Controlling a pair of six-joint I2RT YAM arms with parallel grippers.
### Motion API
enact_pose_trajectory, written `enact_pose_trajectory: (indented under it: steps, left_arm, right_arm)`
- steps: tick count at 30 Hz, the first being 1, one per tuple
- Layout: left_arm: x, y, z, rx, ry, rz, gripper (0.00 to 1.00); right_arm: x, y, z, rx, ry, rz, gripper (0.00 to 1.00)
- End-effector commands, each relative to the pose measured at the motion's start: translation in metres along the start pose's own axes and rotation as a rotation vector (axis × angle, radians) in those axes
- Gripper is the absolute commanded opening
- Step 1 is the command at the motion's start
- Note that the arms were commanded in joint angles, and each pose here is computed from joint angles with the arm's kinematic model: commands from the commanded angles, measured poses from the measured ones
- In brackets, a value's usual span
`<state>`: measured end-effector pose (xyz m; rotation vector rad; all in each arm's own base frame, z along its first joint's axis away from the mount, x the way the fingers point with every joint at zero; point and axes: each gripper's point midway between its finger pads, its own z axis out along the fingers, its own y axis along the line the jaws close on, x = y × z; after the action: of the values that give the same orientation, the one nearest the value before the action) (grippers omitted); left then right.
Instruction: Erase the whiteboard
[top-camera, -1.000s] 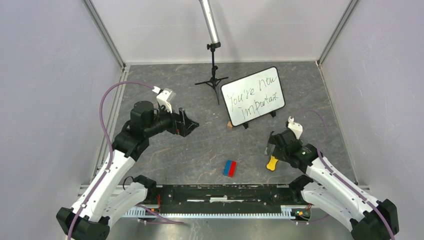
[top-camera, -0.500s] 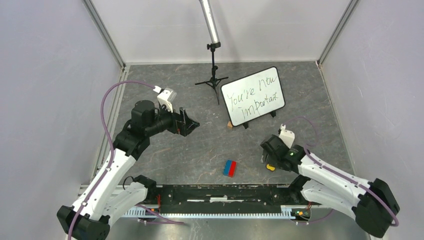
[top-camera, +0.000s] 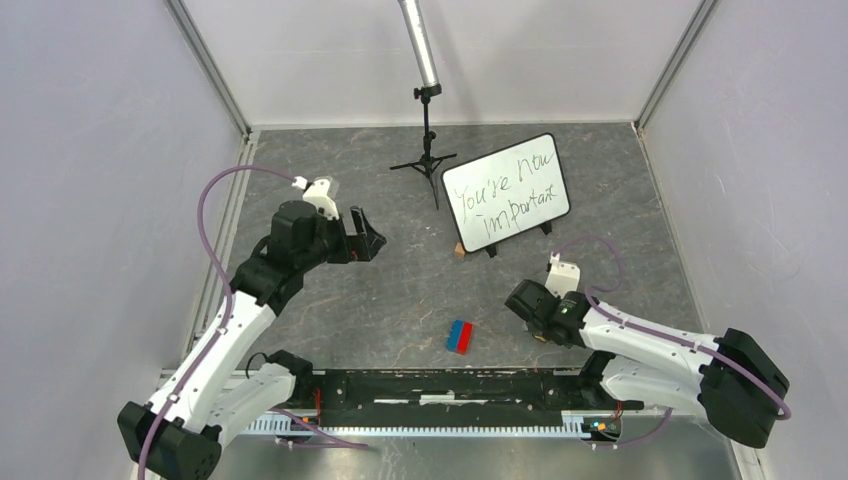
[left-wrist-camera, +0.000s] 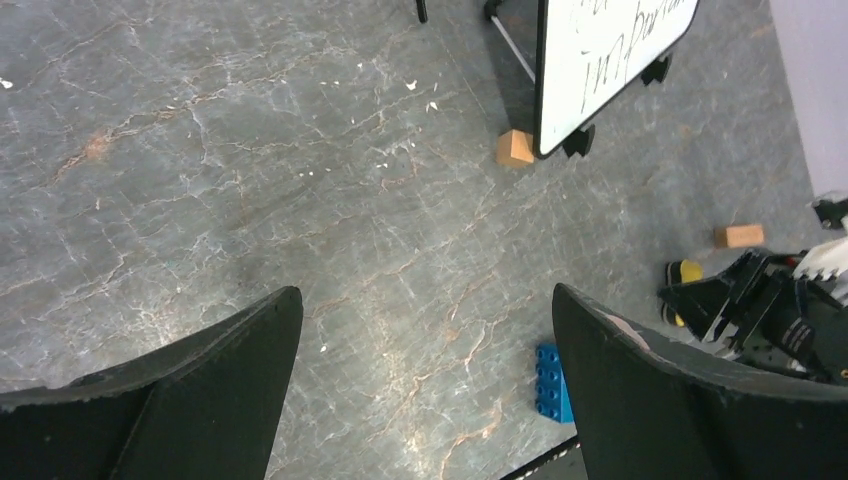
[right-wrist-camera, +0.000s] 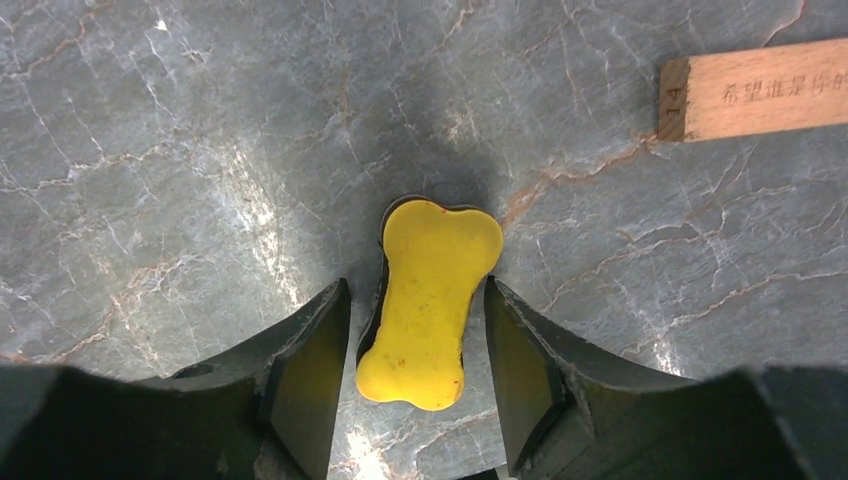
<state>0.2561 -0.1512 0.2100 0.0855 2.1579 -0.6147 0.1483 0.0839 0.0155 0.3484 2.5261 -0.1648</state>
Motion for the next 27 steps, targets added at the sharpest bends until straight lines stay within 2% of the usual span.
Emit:
enact_pose_trajectory:
  steps: [1,3,9,15,21,27]
  left_arm:
    - [-0.015,-0.002,-0.006,-0.004,-0.112,-0.118,1.0]
    - [-0.017,-0.013,-0.002,0.067,-0.126,-0.142,1.0]
    - [-0.027,-0.042,0.019,0.236,-0.152,-0.172,1.0]
    - [-0.035,-0.083,0.047,0.38,-0.203,-0.064,1.0]
    - [-0.047,-0.107,0.082,0.507,-0.247,0.003,0.98]
    - [-0.057,-0.109,0.128,0.537,-0.267,0.079,0.93]
  right_arm:
    - [-0.015,0.005,0.002,-0.02,-0.083,-0.007,0.55]
    - [-0.018,0.01,0.002,-0.05,-0.097,-0.032,0.48]
    - [-0.013,0.021,0.012,-0.129,-0.119,-0.078,0.41]
    - [-0.03,0.029,0.012,-0.157,-0.203,-0.164,0.3]
    - [-0.107,0.06,-0.013,-0.249,-0.481,-0.254,0.23]
    - [-0.194,0.11,-0.028,-0.411,-0.703,-0.298,0.16]
